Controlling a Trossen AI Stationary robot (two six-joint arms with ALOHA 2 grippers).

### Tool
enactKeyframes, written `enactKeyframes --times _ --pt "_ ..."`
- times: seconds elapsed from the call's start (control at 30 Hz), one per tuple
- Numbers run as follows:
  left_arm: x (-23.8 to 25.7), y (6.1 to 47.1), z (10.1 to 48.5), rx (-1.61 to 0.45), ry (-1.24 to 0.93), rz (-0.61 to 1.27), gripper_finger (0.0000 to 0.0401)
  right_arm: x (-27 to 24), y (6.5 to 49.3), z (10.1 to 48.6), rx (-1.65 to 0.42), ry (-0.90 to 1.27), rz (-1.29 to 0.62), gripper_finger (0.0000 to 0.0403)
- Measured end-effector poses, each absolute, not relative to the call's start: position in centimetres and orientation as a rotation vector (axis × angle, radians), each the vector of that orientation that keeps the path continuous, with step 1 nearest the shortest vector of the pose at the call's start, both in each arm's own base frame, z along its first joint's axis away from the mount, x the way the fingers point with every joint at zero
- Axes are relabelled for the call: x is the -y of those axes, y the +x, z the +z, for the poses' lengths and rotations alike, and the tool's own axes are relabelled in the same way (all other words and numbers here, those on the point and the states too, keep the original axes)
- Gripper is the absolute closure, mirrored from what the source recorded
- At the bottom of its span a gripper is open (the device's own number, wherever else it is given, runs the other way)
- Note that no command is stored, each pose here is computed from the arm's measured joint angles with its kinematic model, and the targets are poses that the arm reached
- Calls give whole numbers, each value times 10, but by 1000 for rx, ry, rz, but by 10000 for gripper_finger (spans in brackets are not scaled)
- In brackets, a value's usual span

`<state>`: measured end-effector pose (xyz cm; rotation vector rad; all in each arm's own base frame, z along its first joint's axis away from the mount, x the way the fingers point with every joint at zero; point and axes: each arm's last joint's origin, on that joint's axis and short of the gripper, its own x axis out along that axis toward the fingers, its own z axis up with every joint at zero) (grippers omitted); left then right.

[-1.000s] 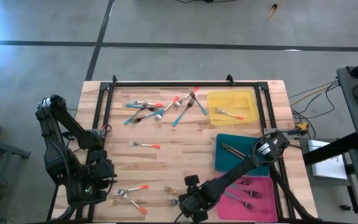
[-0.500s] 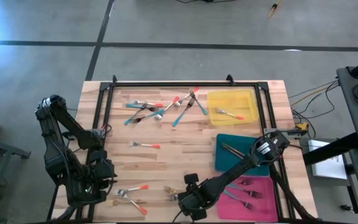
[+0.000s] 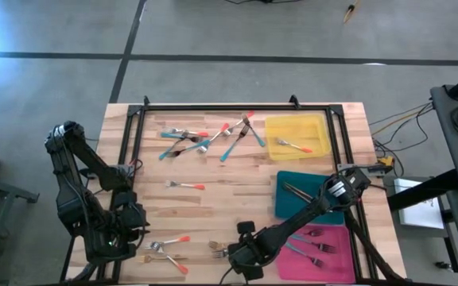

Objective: Sort silverware by color (type)
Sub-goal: Put the orange fork into the yellow bin

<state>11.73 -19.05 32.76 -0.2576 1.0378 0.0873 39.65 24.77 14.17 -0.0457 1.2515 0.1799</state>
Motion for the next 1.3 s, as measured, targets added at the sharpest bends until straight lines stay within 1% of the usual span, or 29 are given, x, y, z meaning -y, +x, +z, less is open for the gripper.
enactKeyframes --times 0.57,1.3 --pt "190 117 328 -1039 -255 89 325 -255 406 183 -1142 7 245 340" --pt "190 117 327 -1039 -254 90 325 -249 401 163 -1184 -14 229 339"
